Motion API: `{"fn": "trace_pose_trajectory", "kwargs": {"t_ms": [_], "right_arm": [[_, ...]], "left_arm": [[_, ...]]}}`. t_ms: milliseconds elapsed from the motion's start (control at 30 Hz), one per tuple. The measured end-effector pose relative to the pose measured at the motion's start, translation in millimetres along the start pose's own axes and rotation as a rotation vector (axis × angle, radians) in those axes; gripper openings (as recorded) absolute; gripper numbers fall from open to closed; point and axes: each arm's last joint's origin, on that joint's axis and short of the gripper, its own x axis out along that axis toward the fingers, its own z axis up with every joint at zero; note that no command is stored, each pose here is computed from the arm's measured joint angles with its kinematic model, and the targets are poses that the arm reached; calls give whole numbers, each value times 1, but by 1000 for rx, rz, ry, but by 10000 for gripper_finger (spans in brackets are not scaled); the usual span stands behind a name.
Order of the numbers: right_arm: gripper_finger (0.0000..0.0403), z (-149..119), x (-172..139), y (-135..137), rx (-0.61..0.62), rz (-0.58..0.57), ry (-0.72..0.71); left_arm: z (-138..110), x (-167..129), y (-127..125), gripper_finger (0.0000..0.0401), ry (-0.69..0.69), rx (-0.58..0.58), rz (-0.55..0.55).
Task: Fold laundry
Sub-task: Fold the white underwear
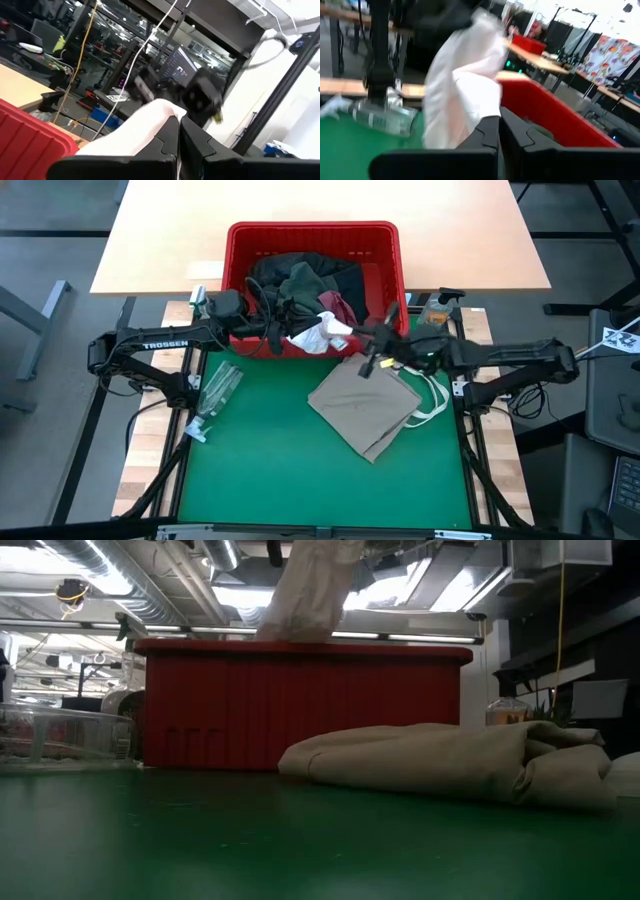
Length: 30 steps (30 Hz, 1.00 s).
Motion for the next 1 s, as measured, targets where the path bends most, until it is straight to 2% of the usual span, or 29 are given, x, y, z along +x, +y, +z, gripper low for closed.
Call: {"fn": "trace_pose_trajectory", "kwargs": {"t_ms": [133,233,400,667,867,1000], "right_arm": [[8,15,-23,-17,43,-21,-77],[3,24,-38,-26,64,22,-142],[3,33,-57,-36,134,101,-225],[2,39,-70,-44,154,114,-278],[1,58,-80,-54,163,137,-322],[1,61,-81,-54,148,188,-316]], "left_arm": [[0,0,0,1,5,0,-8],[0,0,0,12,6,5,-9],[-2,1,-2,37,3,128,-7],[-11,3,-8,95,11,286,79],[-20,3,-6,131,90,301,127],[-22,5,-11,142,81,302,97]]}}
